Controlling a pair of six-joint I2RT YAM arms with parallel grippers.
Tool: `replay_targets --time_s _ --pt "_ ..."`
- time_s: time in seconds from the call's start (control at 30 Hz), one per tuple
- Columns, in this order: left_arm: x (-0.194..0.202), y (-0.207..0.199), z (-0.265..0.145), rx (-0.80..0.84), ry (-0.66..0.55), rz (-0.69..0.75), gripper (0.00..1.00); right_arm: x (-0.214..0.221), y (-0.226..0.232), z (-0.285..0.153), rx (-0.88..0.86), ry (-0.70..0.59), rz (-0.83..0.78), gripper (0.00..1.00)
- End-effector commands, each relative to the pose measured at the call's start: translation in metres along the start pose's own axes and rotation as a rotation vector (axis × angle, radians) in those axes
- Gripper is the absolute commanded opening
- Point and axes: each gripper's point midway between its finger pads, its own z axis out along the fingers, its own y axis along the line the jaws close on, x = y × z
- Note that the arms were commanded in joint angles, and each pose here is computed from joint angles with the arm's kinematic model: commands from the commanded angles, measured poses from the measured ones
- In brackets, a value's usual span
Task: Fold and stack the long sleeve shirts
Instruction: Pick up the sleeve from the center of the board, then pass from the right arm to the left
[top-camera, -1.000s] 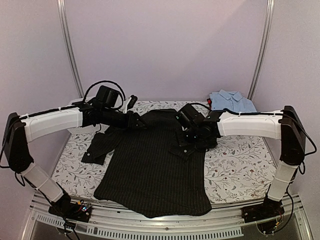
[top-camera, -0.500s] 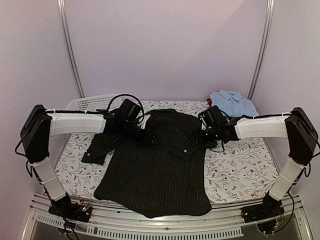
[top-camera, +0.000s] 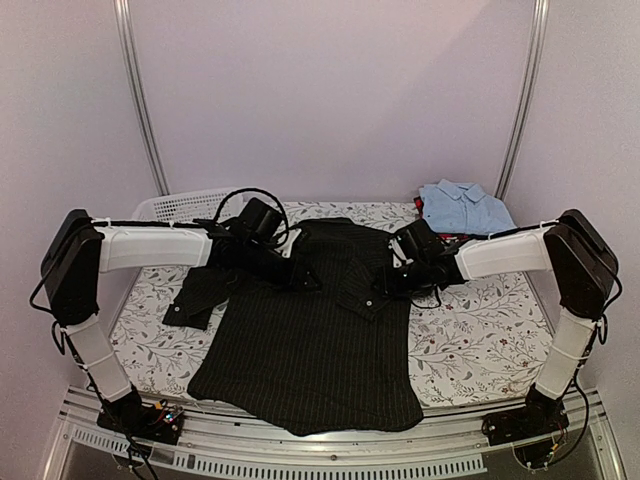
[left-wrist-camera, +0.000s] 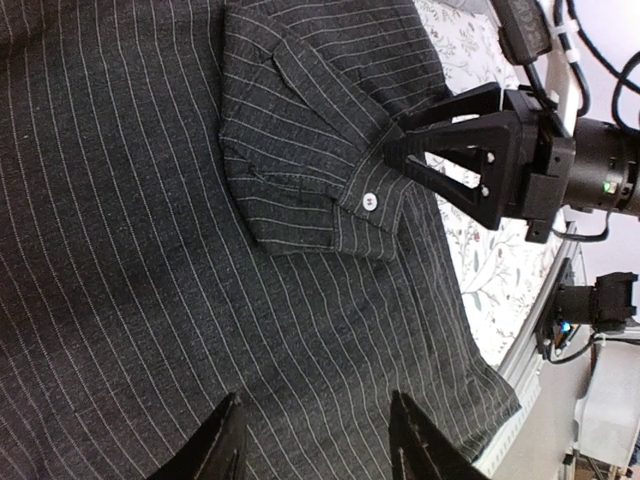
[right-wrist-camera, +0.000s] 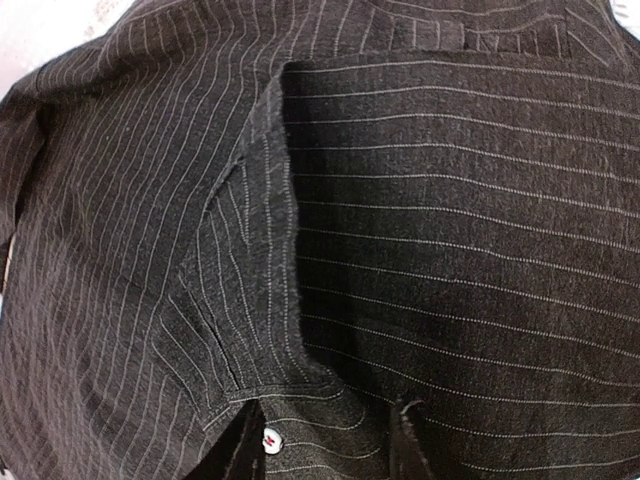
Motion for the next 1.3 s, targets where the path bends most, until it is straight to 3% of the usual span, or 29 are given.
replay_targets --time_s 0.0,0.27,0.73,1.1,1.27 --pt "-0.007 -0.007 0.003 0.011 -0.017 0.02 0.48 -0.009 0.008 -0.005 -0.021 -0.005 -0.006 0.33" --pt "-0.007 -0.011 0.006 0.026 -0.031 0.051 0.48 -0.007 0.045 -0.013 -0.155 0.052 0.013 0.0" --pt "-0.009 -0.028 0.008 0.054 -0.144 0.178 0.51 -0.038 0.141 -0.027 -0.544 0.062 0.296 0.0" --pt "-0.013 -0.011 0.016 -0.092 -0.191 0.221 0.65 -0.044 0.152 -0.016 -0.584 0.087 0.391 0.0" --pt "-0.014 -0.007 0.026 -0.145 -0.185 0.242 0.67 -0.044 0.151 -0.014 -0.577 0.089 0.405 0.0"
